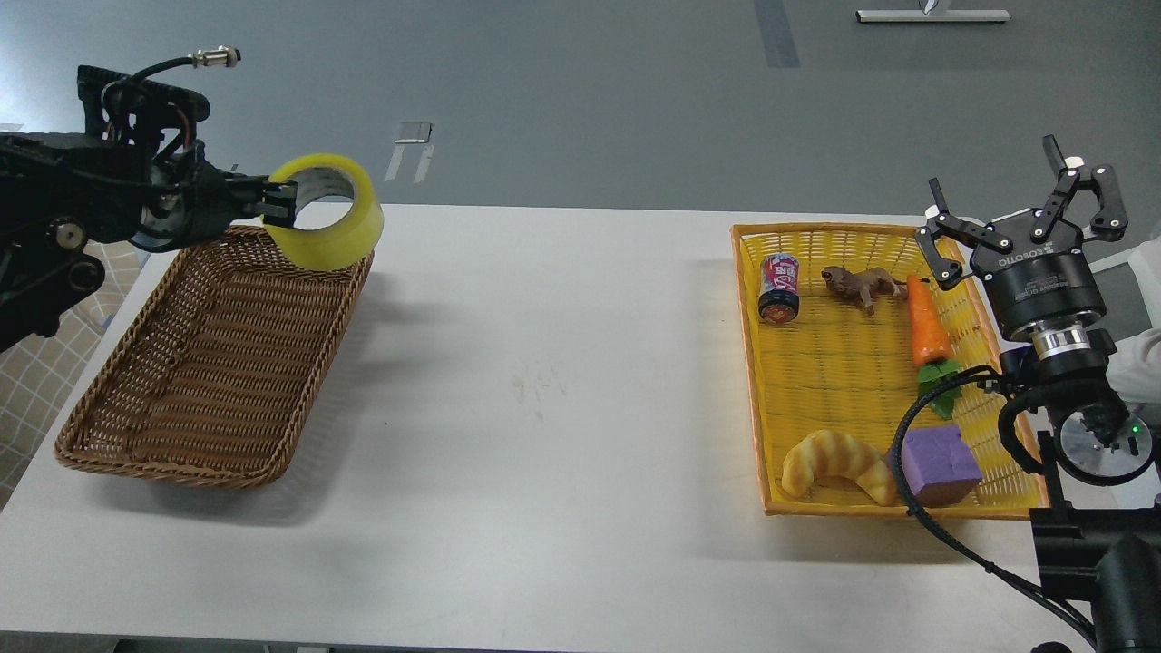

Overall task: Place and transfer tape with both arms
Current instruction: 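Lift the tape roll with the left gripper over the wicker basket, then lower the tape roll into the basket and release it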

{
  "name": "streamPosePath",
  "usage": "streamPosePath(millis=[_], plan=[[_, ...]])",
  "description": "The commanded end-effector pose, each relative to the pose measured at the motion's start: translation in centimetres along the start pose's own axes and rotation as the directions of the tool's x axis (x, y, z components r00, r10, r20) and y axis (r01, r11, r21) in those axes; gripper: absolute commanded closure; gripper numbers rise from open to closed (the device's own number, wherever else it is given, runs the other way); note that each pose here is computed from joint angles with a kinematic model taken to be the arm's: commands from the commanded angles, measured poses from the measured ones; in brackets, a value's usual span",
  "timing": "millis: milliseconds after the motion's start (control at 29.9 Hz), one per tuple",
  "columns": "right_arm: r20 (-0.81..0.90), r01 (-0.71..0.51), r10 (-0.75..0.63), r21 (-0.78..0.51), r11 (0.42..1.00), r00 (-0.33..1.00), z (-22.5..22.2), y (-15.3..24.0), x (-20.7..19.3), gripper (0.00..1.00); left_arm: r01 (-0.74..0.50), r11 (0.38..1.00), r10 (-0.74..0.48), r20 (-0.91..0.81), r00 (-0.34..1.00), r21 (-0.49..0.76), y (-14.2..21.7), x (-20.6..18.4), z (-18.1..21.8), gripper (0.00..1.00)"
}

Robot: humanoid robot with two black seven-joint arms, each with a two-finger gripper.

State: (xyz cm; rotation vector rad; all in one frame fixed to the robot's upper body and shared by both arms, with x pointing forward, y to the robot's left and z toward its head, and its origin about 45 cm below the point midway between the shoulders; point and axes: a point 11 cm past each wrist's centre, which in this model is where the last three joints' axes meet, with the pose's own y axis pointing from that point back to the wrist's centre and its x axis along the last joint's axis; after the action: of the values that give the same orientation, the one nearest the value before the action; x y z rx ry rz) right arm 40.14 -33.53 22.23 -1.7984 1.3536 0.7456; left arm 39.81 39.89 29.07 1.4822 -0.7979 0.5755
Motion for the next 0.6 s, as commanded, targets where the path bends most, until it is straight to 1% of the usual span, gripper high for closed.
streamPosePath(millis=[0, 267, 401, 468, 501, 568], plan=[[0.011, 0.004, -0.004, -0.001, 1.000, 1.000, 0.4, -0.2, -0.2, 0.00, 0.026, 0.999, -0.025, -0.035, 0.999, 0.038, -0.1, -2.3, -1.9, 1.00], [0.020, 0.005, -0.005, -0.005, 1.000, 1.000, 0.9, -0.2, -0.2, 0.00, 0.062, 0.993, -0.054, -0.091, 0.994, 0.097, -0.8, -5.8, -4.8, 1.00], [0.020, 0.004, -0.004, -0.007, 1.000, 1.000, 0.9, -0.1, -0.2, 0.00, 0.086, 0.991, -0.075, -0.106, 0.992, 0.106, -1.0, -7.4, -5.3, 1.00], [0.020, 0.004, -0.004, -0.007, 1.000, 1.000, 0.9, -0.1, -0.2, 0.00, 0.104, 0.988, -0.090, -0.118, 0.989, 0.116, -1.1, -9.2, -5.7, 1.00], [0.020, 0.004, -0.004, -0.007, 1.000, 1.000, 0.9, -0.1, -0.2, 0.00, 0.104, 0.988, -0.090, -0.118, 0.989, 0.116, -1.1, -9.3, -5.7, 1.00], [0.020, 0.004, -0.004, -0.007, 1.000, 1.000, 0.9, -0.1, -0.2, 0.00, 0.117, 0.986, -0.102, -0.127, 0.987, 0.120, -1.2, -10.7, -5.9, 1.00]])
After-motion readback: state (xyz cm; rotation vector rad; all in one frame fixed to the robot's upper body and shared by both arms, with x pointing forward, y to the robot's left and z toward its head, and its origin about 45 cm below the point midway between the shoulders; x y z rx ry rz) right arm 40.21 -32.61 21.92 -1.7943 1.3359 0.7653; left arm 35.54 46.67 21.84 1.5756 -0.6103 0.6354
